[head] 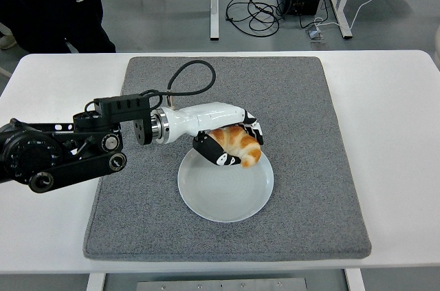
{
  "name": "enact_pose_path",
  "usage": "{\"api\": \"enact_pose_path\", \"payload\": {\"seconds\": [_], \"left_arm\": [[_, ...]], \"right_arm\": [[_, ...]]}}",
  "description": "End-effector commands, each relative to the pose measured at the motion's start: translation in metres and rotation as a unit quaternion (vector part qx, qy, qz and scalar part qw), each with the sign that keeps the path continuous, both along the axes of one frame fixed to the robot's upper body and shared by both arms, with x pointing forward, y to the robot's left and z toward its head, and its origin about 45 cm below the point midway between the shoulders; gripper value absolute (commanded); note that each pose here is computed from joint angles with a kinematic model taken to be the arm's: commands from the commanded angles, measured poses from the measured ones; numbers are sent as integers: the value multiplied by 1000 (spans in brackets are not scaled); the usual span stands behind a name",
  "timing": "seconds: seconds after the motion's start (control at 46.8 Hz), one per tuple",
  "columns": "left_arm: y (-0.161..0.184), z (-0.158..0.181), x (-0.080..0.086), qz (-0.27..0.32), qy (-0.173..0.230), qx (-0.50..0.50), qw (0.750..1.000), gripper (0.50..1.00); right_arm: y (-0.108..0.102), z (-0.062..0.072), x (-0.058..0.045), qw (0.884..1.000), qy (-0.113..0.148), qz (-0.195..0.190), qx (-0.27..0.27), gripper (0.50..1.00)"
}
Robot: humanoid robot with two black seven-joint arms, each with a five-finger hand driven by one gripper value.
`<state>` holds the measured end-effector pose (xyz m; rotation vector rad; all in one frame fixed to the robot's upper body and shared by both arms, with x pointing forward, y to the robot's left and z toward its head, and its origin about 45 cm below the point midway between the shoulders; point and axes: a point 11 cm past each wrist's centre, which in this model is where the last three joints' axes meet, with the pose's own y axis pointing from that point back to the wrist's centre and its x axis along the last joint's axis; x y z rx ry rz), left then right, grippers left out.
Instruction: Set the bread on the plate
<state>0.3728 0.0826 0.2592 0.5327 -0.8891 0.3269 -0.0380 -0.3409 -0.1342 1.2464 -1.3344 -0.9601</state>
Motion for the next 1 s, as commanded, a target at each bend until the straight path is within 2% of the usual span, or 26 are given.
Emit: {"api": "enact_pose_path", "payload": {"seconds": [0.0,0.705,0.983], "left_arm": [[4,-11,-4,3,-6,1,1000,500],[12,-54,-37,-29,-42,-40,998,500],[19,-60,-25,-15,-71,-59,996,500]], "right_arm": [[0,0,0,1000,0,0,0,1000],[0,0,0,1000,0,0,0,1000],[1,0,0,1000,0,0,1,1000]]}}
